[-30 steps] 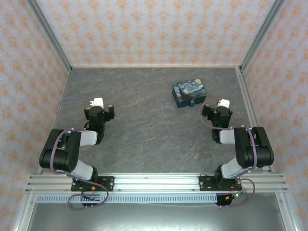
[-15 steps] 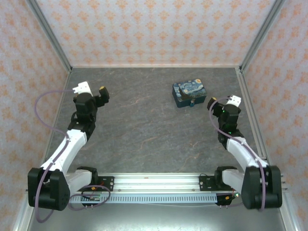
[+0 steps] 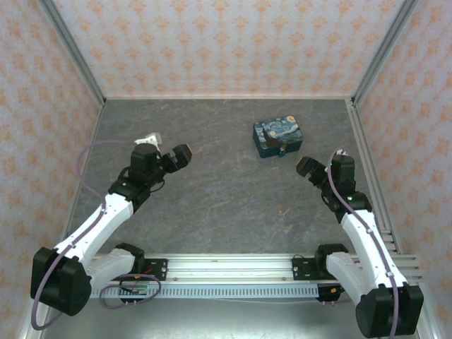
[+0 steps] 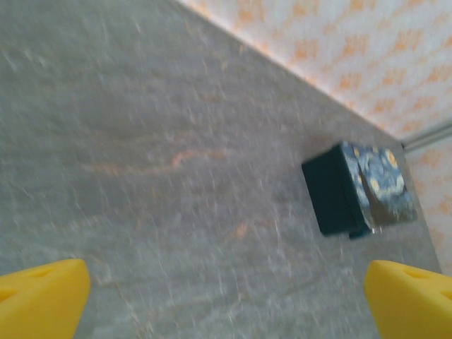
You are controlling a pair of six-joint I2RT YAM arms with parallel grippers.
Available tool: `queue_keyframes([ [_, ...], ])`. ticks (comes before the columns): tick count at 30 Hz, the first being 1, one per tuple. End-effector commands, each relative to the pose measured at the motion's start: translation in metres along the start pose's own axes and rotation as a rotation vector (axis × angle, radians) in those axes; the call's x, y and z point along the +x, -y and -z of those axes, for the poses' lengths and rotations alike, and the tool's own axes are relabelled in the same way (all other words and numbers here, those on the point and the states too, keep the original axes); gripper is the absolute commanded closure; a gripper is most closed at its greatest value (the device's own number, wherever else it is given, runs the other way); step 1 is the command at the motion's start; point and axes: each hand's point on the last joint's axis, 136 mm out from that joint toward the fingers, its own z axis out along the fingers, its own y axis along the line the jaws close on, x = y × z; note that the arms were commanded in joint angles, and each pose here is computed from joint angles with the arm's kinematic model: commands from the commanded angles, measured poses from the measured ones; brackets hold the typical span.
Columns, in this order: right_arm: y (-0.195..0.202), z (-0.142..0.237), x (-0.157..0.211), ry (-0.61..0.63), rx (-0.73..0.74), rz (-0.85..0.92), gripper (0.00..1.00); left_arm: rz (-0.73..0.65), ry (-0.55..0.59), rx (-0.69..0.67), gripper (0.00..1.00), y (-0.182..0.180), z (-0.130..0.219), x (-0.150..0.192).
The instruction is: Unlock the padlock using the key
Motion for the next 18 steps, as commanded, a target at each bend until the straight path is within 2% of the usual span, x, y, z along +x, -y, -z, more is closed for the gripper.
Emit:
queue_keyframes([
  [1, 0.011, 0.002, 0.042, -0.146, 0.022, -0.058, 0.02, 0.050, -0.019, 0.033, 0.00, 0.006, -0.008, 0.015],
  [11, 0.026, -0.009, 0.076, -0.237, 0.077, -0.103, 0.11, 0.029, -0.087, 0.047, 0.00, 0.020, -0.032, 0.042],
  [18, 0.028, -0.017, 0.097, -0.333, 0.128, -0.049, 0.19, 0.015, -0.120, 0.038, 0.00, 0.025, -0.043, 0.054],
])
